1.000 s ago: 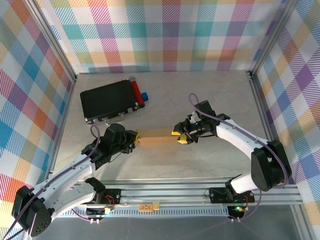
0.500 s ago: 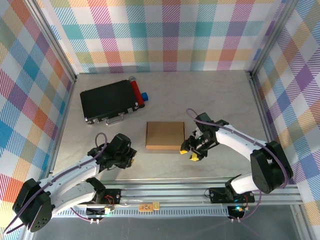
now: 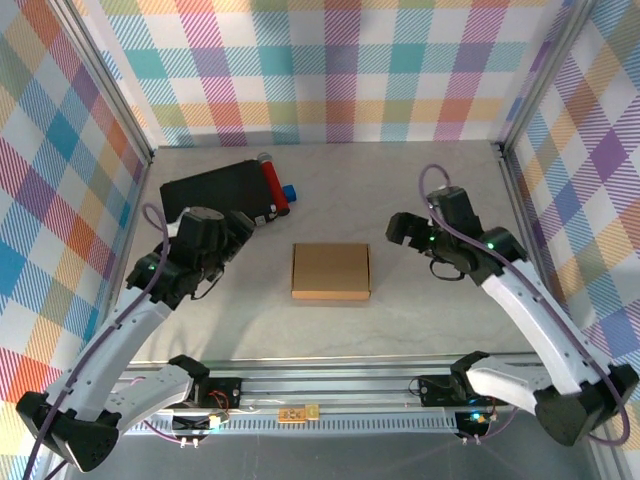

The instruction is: Fold the paper box

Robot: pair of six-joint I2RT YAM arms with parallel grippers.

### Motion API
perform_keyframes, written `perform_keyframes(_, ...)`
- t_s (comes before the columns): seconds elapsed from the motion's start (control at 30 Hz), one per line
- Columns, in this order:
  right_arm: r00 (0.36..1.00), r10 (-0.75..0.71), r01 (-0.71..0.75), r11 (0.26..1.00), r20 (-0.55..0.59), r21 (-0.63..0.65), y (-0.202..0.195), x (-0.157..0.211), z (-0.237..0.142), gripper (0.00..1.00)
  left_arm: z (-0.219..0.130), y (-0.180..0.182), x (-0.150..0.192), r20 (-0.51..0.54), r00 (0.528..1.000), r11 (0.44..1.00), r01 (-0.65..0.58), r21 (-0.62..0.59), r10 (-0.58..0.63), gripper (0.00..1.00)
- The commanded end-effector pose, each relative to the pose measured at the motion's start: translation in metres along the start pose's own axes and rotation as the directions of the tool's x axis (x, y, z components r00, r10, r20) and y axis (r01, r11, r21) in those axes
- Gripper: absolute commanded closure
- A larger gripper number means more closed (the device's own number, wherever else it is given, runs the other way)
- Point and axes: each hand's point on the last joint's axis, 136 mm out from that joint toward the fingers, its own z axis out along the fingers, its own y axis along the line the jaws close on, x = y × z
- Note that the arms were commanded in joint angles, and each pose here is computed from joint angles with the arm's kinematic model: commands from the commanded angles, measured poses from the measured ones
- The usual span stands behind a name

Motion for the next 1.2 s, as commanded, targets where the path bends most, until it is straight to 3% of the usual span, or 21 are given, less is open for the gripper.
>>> perform_keyframes(0.0,0.960,-0.134,0.058,0.955,0.247,0.290,-0.059,-0.033,-0.009,0.01,-0.025,0.066,-0.053,0.230,0.935,0.906,-0.164,-0.390,0.269,0.00)
perform_keyframes(0.07,0.908,-0.239,0.129,0.941,0.344,0.313,-0.065,-0.037,-0.004,0.01,-0.028,0.080,-0.062,0.252,0.885,0.849,-0.244,-0.468,0.393,0.00)
perform_keyframes(0.17,0.846,-0.313,0.165,0.923,0.432,0.347,-0.080,-0.028,0.007,0.01,-0.001,0.079,-0.049,0.194,0.754,0.743,-0.504,-0.441,0.627,0.00)
perform_keyframes(0.3,0.843,-0.441,0.297,0.859,0.309,0.416,-0.104,0.008,0.048,0.01,0.022,0.107,-0.034,0.208,0.679,0.684,-0.569,-0.456,0.704,0.00)
perform_keyframes(0.5,0.878,-0.430,0.358,0.882,0.211,0.308,-0.114,0.042,0.112,0.01,0.066,0.131,-0.009,0.245,0.663,0.698,-0.599,-0.393,0.707,0.00)
perform_keyframes(0.63,0.883,-0.439,0.393,0.885,0.165,0.251,-0.112,0.043,0.146,0.01,0.095,0.144,-0.006,0.209,0.695,0.711,-0.588,-0.387,0.688,0.00)
perform_keyframes(0.83,0.855,-0.438,0.395,0.897,0.276,0.200,-0.101,0.006,0.170,0.01,0.137,0.128,-0.023,0.212,0.724,0.747,-0.587,-0.311,0.657,0.00)
perform_keyframes(0.93,0.839,-0.430,0.407,0.903,0.333,0.139,-0.094,-0.010,0.181,0.01,0.158,0.111,-0.037,0.282,0.732,0.784,-0.571,-0.242,0.620,0.00)
perform_keyframes(1.0,0.851,-0.425,0.408,0.905,0.309,0.121,-0.097,-0.012,0.192,0.01,0.169,0.102,-0.046,0.331,0.734,0.804,-0.556,-0.209,0.593,0.00)
perform_keyframes(1.07,0.865,-0.388,0.376,0.921,0.317,0.102,-0.104,-0.013,0.194,0.01,0.179,0.096,-0.049,0.332,0.716,0.788,-0.582,-0.201,0.614,0.00)
perform_keyframes(1.13,0.855,-0.346,0.337,0.937,0.386,0.092,-0.110,-0.016,0.186,0.01,0.183,0.103,-0.051,0.406,0.700,0.805,-0.557,-0.205,0.588,0.00)
perform_keyframes(1.17,0.850,-0.333,0.326,0.941,0.408,0.089,-0.114,-0.015,0.183,0.01,0.185,0.104,-0.044,0.406,0.703,0.802,-0.577,-0.154,0.584,0.00)
